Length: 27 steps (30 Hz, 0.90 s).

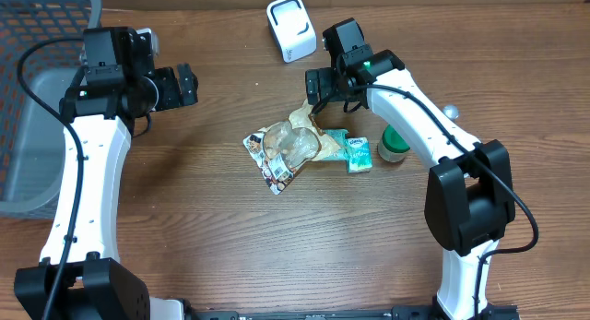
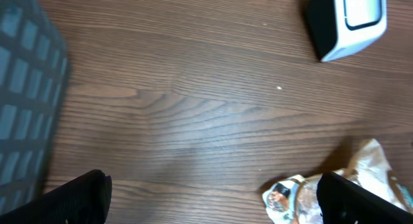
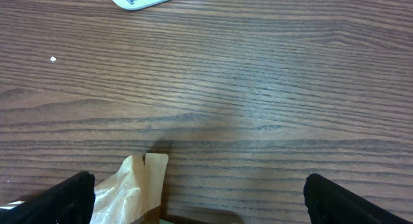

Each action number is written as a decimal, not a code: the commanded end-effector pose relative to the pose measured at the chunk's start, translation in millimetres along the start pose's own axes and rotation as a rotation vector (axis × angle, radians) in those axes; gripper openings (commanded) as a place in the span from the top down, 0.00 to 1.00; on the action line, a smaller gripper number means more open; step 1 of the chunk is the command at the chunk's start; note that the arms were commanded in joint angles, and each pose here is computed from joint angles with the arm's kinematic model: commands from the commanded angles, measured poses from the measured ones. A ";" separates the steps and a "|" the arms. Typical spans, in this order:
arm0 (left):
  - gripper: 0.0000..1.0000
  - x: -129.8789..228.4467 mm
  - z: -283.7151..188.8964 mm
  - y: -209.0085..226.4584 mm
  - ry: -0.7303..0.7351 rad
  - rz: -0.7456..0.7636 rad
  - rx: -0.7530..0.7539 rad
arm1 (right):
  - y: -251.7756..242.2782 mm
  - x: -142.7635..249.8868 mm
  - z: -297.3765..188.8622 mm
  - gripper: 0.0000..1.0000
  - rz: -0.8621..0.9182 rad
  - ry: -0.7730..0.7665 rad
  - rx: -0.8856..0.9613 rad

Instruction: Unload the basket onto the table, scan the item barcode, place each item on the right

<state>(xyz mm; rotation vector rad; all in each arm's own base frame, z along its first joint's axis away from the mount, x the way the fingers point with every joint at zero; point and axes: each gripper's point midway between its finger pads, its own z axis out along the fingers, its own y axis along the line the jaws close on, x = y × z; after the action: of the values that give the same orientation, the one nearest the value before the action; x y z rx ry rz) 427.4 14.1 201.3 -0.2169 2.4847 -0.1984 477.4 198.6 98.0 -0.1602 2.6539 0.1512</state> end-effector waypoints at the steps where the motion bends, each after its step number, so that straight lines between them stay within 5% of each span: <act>1: 0.01 -2.6 0.6 6.0 -0.012 0.000 -0.047 | -2.8 0.5 1.0 0.00 0.003 -0.001 0.010; 9: 0.00 -0.1 -0.5 19.3 -0.004 0.001 -0.124 | -2.9 0.5 1.0 0.00 0.003 -0.001 0.011; 27: 0.00 76.5 6.9 26.1 0.274 -0.020 -0.141 | -2.8 0.5 1.0 0.00 0.003 -0.001 0.010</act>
<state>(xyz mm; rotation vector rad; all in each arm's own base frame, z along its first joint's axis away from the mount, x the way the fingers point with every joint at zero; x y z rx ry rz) 375.4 28.2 162.6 -0.2949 2.7268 -0.0605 477.6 198.5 98.1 -0.1599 2.6533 0.1504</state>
